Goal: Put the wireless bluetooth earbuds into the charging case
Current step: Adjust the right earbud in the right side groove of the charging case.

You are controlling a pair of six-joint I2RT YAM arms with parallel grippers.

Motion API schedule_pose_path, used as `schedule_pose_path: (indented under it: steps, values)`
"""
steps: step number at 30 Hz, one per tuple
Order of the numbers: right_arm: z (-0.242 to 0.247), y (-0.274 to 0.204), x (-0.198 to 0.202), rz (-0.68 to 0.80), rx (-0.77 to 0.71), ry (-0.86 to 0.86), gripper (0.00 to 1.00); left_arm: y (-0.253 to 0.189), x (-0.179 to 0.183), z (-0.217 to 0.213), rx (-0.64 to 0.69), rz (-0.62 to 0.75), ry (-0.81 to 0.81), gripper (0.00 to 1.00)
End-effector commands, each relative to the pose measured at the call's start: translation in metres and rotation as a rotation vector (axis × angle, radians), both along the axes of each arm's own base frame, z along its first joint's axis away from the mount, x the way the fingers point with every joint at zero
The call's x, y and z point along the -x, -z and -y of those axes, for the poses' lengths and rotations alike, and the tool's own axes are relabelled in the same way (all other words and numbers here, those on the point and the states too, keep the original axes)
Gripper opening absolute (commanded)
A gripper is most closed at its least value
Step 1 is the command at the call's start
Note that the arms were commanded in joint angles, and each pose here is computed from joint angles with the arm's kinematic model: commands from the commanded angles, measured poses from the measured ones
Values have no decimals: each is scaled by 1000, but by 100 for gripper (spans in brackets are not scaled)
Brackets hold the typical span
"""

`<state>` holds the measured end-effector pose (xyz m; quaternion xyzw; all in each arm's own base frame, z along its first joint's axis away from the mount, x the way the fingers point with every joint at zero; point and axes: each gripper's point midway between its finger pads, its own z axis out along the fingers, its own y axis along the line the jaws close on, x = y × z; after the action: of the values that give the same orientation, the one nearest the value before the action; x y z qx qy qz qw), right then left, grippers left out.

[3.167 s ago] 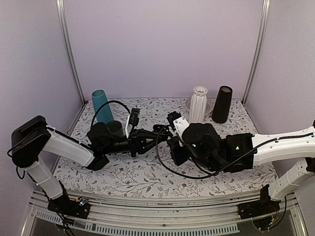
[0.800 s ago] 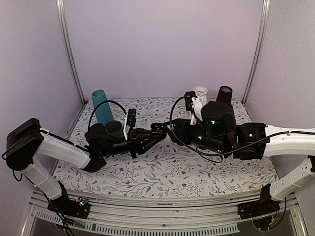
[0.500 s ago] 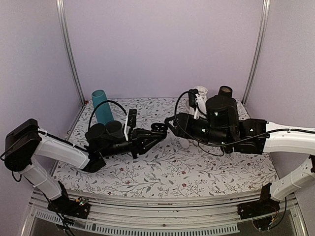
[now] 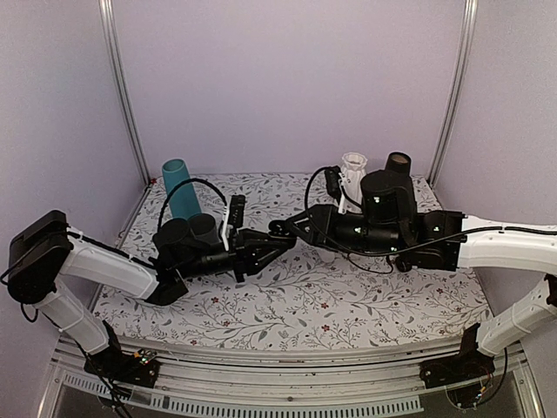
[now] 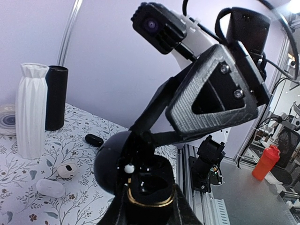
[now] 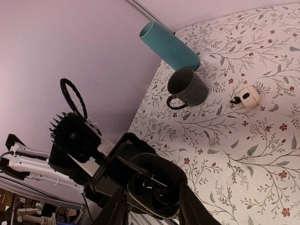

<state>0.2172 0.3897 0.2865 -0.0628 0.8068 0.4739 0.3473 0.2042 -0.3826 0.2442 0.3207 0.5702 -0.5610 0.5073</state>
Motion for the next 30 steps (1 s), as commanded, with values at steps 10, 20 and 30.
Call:
schedule_pose_path:
  steps: [10,20,30]
  values:
    - [2,17,-6,-61,4,38,33,-20,4,3,25,47,-2,0]
    - [0,15,-10,-53,-4,55,32,-20,7,5,23,56,13,0]
    - [4,17,-14,-47,7,81,26,-17,9,6,14,49,11,0]
